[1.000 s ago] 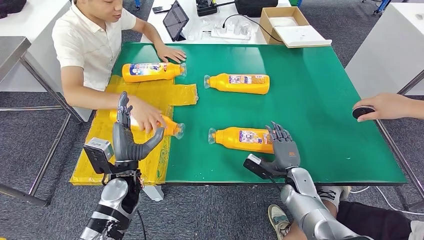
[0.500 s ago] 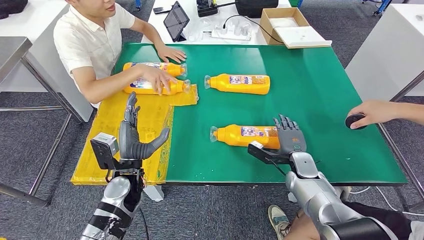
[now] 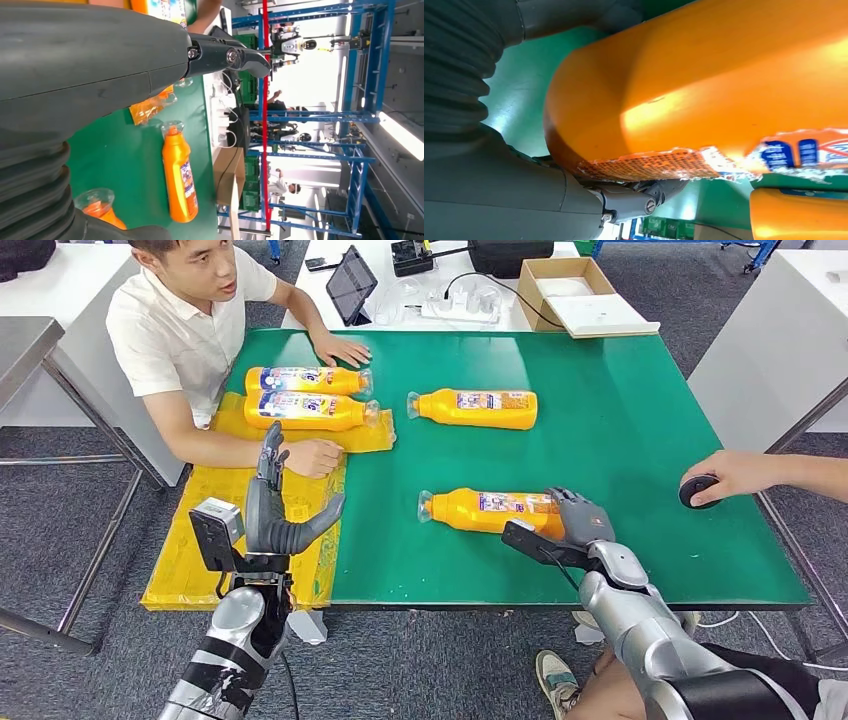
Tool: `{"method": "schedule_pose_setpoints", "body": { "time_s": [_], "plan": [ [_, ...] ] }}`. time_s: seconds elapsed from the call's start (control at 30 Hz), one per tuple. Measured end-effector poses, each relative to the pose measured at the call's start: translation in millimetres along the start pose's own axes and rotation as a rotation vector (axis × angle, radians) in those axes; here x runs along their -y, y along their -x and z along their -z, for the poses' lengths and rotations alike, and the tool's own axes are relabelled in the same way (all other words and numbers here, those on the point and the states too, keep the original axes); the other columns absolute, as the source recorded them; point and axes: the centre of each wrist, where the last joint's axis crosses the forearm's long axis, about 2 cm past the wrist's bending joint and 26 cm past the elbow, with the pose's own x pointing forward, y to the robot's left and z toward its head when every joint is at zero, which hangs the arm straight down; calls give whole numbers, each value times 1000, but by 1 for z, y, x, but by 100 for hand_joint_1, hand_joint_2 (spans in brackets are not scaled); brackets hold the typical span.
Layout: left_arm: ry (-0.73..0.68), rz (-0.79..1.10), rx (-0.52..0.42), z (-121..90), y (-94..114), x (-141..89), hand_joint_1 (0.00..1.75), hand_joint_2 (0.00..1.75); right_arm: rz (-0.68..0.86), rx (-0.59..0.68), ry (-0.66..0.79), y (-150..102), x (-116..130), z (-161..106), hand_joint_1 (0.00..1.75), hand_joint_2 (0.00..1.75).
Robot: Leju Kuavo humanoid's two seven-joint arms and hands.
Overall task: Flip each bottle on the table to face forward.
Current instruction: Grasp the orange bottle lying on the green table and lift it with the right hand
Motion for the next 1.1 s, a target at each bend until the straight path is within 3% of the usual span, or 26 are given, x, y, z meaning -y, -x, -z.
{"method": "schedule_pose_setpoints", "body": {
  "time_s": [0.37, 0.8, 0.9, 1.0, 1.1],
  "plan": [
    [3, 4, -9, 2, 2, 0, 0, 175, 21, -4, 0, 1, 0, 0, 161, 175],
    [-2, -6, 4, 3, 3, 0, 0, 175, 102, 110, 67, 3, -11, -5, 175, 175],
    [-25, 2, 40, 0, 2, -1, 0, 175, 204, 198, 143, 1, -20, -8, 175, 175],
    [-84, 7, 105, -12, -3, -3, 0, 175, 405, 327, 274, -9, -37, -15, 175, 175],
    [-165, -17, 144, -29, -12, -8, 0, 175, 630, 373, 406, -30, -53, -24, 175, 175]
  ]
}}
